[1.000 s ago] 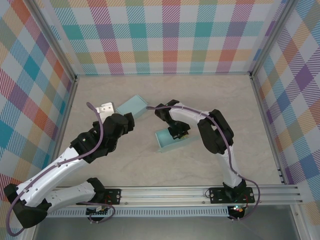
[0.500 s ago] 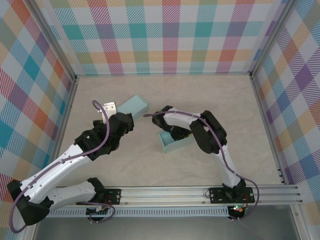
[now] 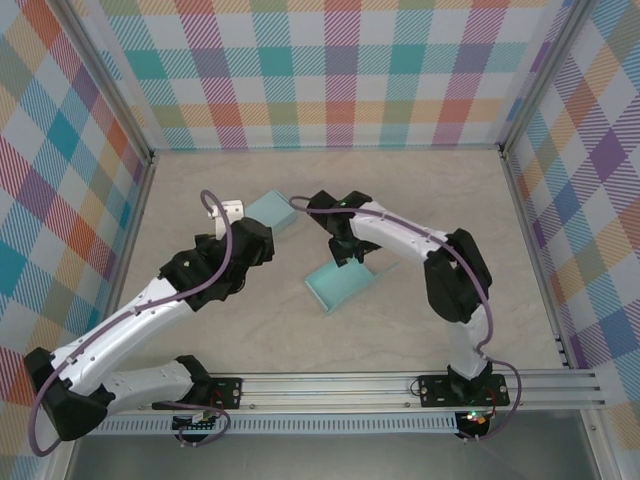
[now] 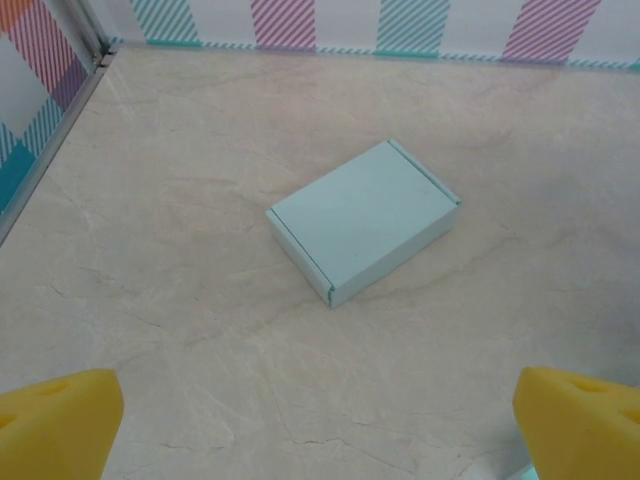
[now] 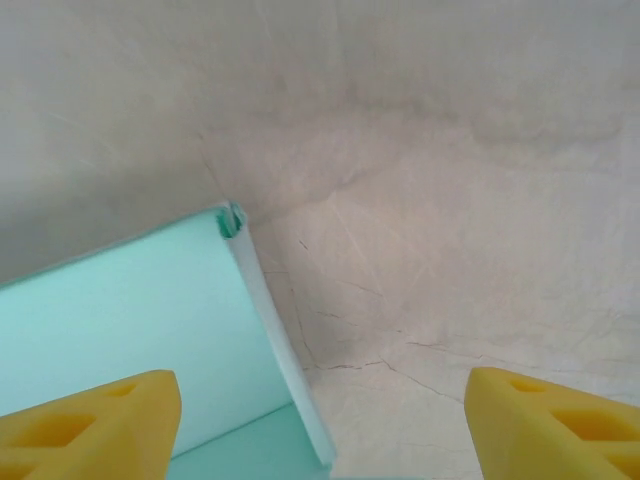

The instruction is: Fold the paper box

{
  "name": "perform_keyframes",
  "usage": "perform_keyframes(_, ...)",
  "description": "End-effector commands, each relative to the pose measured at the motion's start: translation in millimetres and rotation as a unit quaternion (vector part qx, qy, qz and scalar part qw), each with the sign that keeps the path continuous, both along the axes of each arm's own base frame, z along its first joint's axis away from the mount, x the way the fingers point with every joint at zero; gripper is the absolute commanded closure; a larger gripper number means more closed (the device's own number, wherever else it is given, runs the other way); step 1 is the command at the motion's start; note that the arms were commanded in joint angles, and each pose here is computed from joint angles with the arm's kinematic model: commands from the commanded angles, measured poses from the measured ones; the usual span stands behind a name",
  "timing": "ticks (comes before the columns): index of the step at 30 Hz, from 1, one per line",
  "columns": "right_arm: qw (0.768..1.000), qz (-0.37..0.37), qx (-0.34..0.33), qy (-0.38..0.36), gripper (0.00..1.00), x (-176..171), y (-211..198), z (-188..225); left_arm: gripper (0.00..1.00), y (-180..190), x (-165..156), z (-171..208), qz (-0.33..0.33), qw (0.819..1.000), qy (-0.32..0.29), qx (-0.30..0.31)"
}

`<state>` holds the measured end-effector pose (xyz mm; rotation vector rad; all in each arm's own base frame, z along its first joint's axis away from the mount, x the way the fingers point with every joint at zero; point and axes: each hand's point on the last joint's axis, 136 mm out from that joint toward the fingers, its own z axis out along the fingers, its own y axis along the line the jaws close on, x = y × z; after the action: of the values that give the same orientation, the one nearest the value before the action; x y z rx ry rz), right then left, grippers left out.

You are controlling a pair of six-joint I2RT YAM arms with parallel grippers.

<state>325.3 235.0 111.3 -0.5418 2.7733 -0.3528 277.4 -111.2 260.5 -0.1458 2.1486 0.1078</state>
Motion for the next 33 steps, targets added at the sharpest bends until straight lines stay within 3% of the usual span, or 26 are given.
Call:
perform_keyframes(1,0.995,0.023,0.078,-0.06,0.23,3,13,66,0.01,-5,6,-5,-0.01,1.0,0.023,0.011)
perform_keyframes(3,0.989,0.026,0.113,-0.089,0.14,-2,11,95,0.03,-9,11,-14,-0.009,0.999,0.037,0.019)
perform_keyframes(4,0.986,0.025,0.13,-0.104,0.01,-6,7,110,0.05,-11,13,-19,-0.01,0.999,0.046,0.025)
perform_keyframes(7,0.975,0.011,0.171,-0.144,0.0,-22,-12,141,0.14,-26,21,-39,-0.022,0.996,0.076,0.031)
perform_keyframes(10,0.967,-0.025,0.197,-0.158,0.0,-46,-40,145,0.21,-41,31,-61,-0.028,0.994,0.102,0.031)
perform_keyframes(19,0.948,-0.168,0.242,-0.121,0.0,-123,-111,77,0.25,-59,52,-133,-0.019,0.985,0.165,0.04)
perform_keyframes(26,0.921,-0.191,0.339,-0.018,0.0,-145,-71,-5,0.33,-56,47,-173,-0.012,0.98,0.196,0.042)
perform_keyframes(28,0.911,-0.2,0.361,-0.001,0.01,-146,-61,-24,0.39,-54,45,-186,-0.008,0.978,0.205,0.042)
perform_keyframes(33,0.902,-0.205,0.379,0.007,0.05,-136,-45,-47,0.44,-70,36,-220,-0.033,0.971,0.235,0.0)
